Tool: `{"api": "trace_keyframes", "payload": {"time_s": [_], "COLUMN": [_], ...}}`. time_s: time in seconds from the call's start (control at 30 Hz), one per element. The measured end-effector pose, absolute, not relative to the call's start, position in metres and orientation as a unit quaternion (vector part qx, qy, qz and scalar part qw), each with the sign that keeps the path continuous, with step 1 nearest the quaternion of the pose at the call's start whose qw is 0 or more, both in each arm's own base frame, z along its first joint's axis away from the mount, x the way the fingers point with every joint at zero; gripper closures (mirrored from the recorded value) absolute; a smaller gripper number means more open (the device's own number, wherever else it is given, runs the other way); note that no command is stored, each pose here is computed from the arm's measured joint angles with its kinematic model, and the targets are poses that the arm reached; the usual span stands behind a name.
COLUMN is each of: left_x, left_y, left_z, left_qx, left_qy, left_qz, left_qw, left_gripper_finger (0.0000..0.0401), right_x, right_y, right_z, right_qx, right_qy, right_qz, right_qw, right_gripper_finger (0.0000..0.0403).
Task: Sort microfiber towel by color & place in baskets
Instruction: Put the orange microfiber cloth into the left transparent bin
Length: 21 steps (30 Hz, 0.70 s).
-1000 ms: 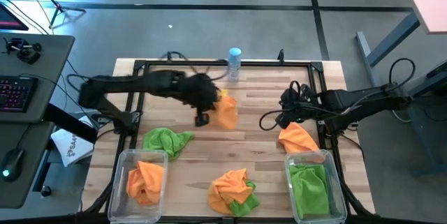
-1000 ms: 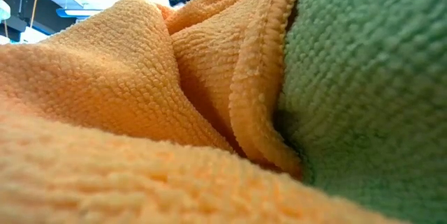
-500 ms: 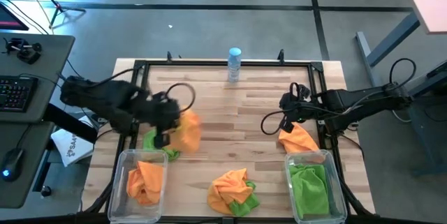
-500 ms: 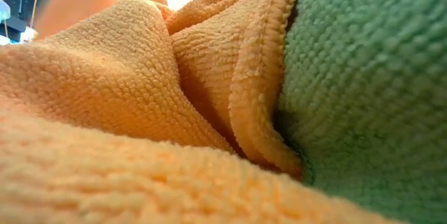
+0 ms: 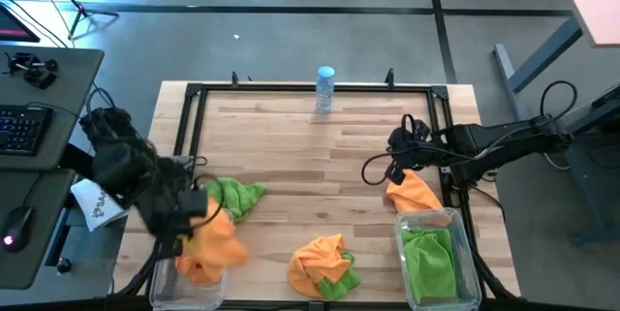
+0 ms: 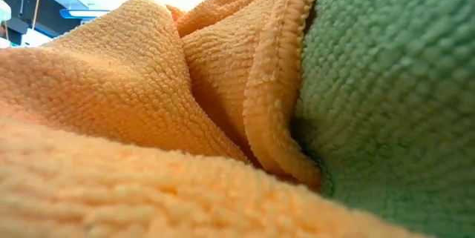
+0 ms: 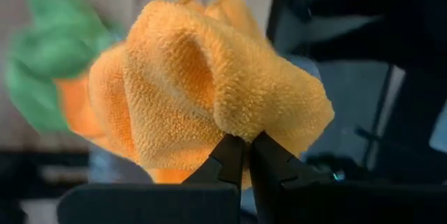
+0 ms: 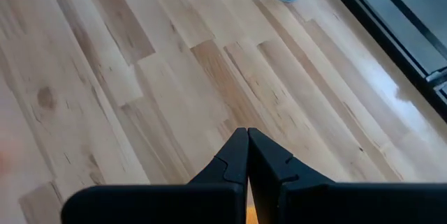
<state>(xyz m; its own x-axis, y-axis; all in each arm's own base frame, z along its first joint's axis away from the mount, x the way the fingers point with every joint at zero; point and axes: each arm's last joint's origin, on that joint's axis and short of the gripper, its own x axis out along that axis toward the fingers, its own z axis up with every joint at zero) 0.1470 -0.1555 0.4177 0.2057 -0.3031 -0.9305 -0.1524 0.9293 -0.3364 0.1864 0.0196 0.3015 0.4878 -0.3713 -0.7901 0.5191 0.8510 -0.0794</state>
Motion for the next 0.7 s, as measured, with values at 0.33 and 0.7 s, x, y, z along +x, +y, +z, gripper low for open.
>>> {"api": "trace_keyframes", "payload": {"time_s": [0.33, 0.7], "left_x": [0.126, 0.113], "left_y": [-0.221, -0.219], "left_z": [0.400, 0.387], "left_qx": [-0.168, -0.075], "left_qy": [0.662, 0.683], "left_qz": [-0.101, -0.104], "left_qw": [0.724, 0.719], "left_gripper_finger": [0.0401, 0.0401], "right_x": [0.191, 0.196], "right_y": [0.020, 0.020], "right_z": [0.304, 0.308], "right_qx": [0.118, 0.124], "right_qy": [0.406, 0.366], "right_qz": [-0.266, -0.278], "right_qw": [0.866, 0.880], "right_gripper_finger": [0.0403, 0.0403]}}
